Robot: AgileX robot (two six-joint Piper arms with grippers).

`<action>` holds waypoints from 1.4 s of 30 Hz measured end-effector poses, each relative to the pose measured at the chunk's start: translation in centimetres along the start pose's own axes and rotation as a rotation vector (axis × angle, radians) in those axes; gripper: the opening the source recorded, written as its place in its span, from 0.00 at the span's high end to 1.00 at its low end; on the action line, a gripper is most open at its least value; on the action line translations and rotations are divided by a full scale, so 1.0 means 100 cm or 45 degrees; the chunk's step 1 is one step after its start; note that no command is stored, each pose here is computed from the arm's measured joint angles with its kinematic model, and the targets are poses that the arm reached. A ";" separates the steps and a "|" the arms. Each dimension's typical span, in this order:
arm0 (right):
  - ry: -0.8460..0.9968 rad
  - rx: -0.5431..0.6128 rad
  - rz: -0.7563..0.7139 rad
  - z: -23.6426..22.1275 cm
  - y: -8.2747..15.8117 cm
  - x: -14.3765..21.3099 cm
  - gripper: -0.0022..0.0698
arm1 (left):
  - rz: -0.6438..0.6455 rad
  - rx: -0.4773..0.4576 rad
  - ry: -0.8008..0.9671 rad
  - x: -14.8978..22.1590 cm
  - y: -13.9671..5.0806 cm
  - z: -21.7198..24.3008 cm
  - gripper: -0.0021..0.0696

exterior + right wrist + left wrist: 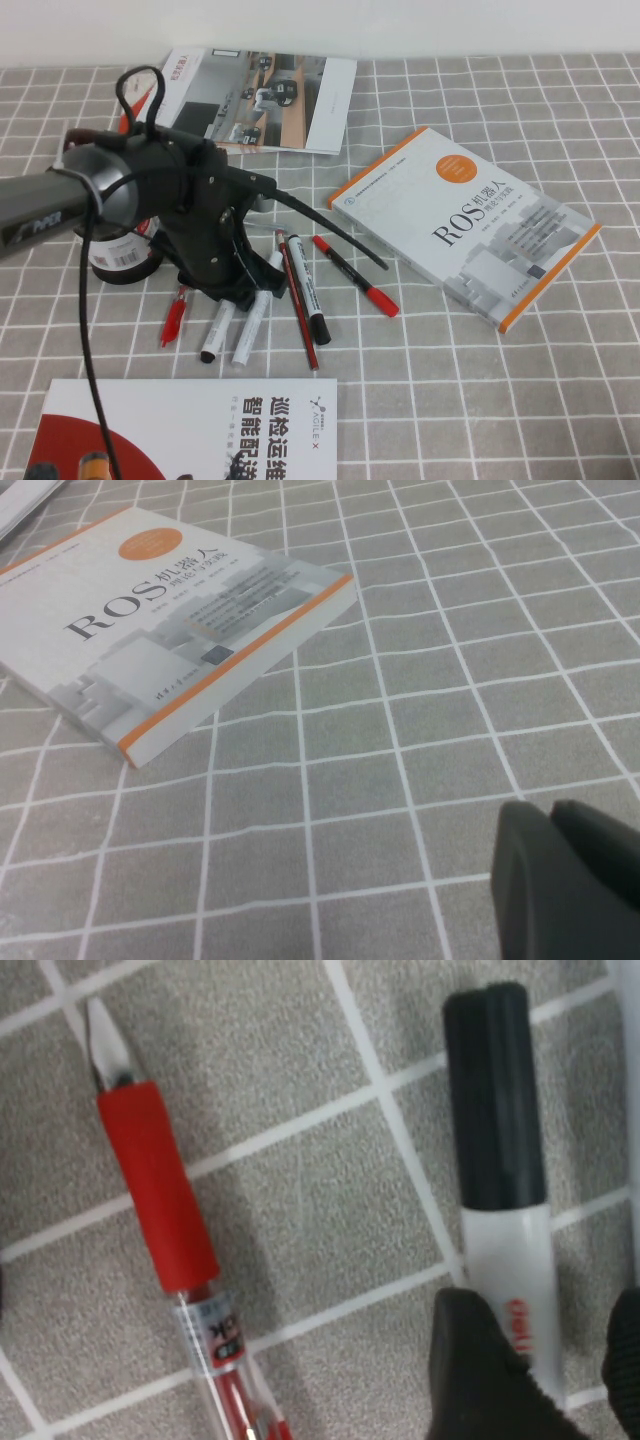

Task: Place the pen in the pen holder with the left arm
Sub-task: Pick up the pen on the table, then place the pen onto the pen holder

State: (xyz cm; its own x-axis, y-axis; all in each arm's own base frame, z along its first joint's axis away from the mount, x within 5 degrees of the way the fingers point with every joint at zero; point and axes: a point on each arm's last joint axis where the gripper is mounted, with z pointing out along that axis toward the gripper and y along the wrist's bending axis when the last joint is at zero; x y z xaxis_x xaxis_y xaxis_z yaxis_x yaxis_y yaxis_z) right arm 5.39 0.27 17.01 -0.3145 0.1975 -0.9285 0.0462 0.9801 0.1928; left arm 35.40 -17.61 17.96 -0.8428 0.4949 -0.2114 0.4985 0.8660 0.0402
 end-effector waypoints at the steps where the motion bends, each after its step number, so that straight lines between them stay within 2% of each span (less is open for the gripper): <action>1: 0.000 0.000 0.000 0.000 0.000 0.000 0.99 | 0.000 0.000 0.006 -0.001 0.000 0.000 0.61; 7: 0.000 0.000 0.000 0.000 0.000 0.000 0.99 | -0.006 0.003 0.105 -0.002 0.000 0.006 0.67; 15: 0.000 0.000 0.000 0.000 0.000 0.000 0.99 | -0.006 0.004 0.124 -0.002 0.000 0.006 0.74; 18: 0.000 0.000 0.000 0.000 0.000 0.000 0.99 | -0.006 0.004 0.125 -0.002 0.000 0.006 0.81; 26: 0.000 0.000 0.000 0.000 0.000 0.000 0.99 | 0.008 0.002 0.075 -0.003 0.000 -0.012 0.80; 29: 0.000 0.000 0.000 0.000 0.000 0.000 0.99 | 0.017 -0.006 -0.066 -0.003 0.001 -0.045 0.80; 34: 0.000 0.000 0.000 0.000 0.000 0.000 0.99 | 0.021 -0.030 -0.469 0.018 0.001 -0.110 0.80; 42: 0.000 0.000 0.000 0.000 0.000 0.000 0.99 | 0.046 -0.077 -1.089 0.076 -0.002 -0.150 0.80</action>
State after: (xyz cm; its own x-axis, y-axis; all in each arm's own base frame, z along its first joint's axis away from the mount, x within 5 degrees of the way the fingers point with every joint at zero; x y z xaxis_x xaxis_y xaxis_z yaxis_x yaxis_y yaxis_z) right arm 5.39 0.27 17.01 -0.3145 0.1975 -0.9285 0.0462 0.9801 0.1928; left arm 25.87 -13.01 30.97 -0.3715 0.3194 -0.8717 0.4899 0.8650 0.1082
